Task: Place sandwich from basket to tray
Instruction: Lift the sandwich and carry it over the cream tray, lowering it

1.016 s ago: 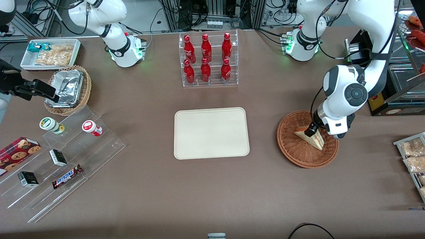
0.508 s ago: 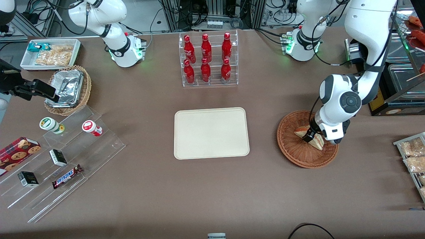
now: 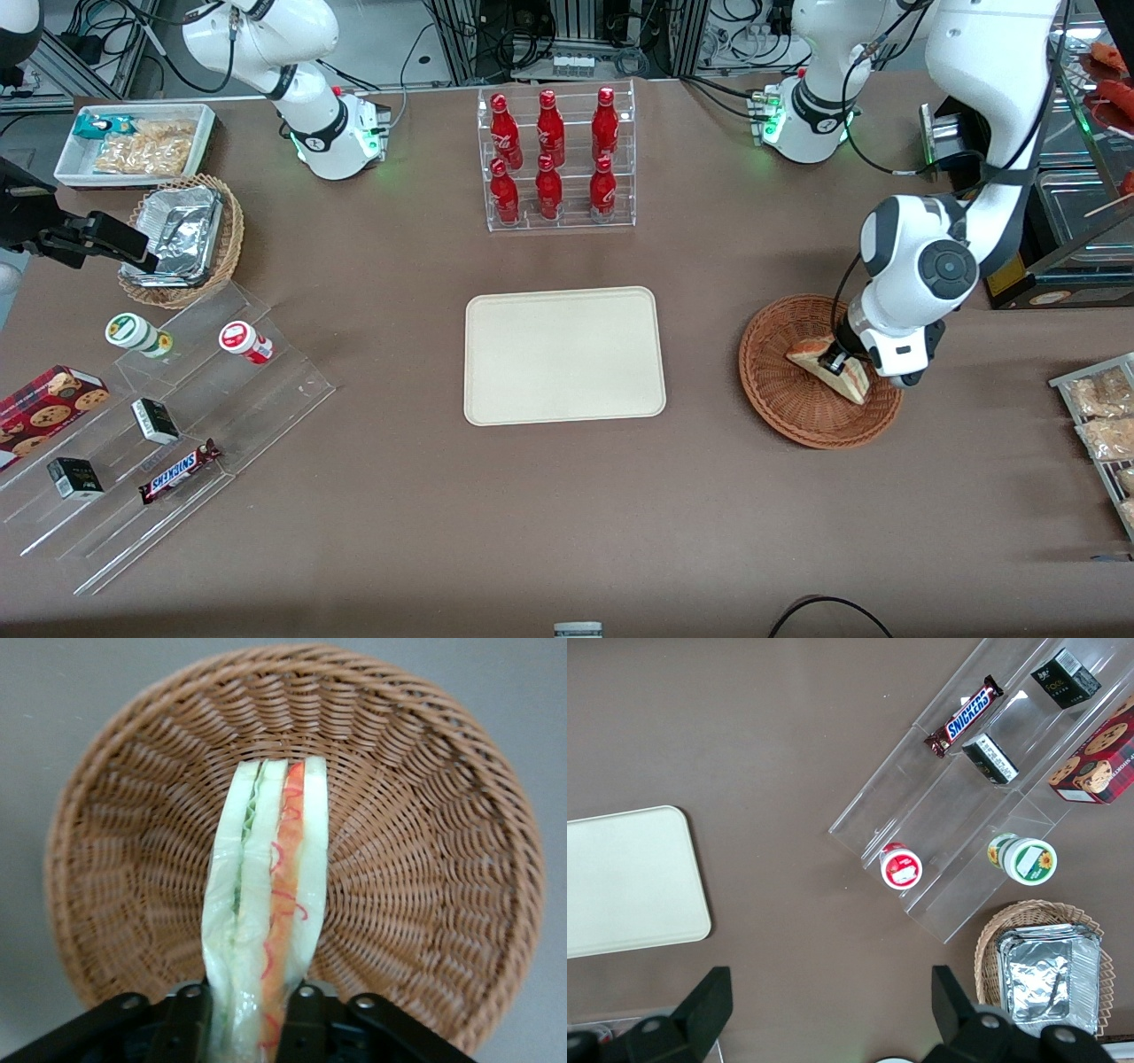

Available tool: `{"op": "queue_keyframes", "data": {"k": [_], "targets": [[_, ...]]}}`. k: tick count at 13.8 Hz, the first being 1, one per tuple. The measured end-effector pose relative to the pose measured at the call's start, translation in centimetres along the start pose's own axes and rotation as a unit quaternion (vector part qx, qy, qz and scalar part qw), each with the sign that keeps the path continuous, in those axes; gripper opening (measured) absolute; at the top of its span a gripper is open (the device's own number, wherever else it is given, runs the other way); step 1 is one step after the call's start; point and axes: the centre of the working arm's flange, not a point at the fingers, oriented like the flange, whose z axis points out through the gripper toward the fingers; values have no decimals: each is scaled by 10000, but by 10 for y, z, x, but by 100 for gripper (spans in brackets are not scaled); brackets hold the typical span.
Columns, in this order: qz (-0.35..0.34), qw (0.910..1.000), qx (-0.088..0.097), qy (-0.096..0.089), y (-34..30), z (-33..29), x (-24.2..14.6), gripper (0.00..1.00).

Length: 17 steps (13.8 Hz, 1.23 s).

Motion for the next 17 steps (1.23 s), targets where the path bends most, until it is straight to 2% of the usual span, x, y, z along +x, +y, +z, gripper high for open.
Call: {"op": "queue_keyframes", "data": {"k": [2,3,4,6,8,10,11,13,14,17], "targets": [[223,9994,242,-72,11,-56,-8,23],[400,9987,294,-65,22,-88,-20,23],[637,9976,268,-24,38,-116,-38,23],[1209,9926,104,83,75,-147,-93,23],[1810,9834,99,81,112,-139,-161,23],[2321,9725,213,17,143,-111,-222,21],[2525,9672,273,-17,156,-95,-248,17],[2834,9584,339,-70,179,-65,-290,15],[2958,9547,295,-77,190,-51,-307,15],[3228,9464,-25,-51,215,-16,-346,15]]}}
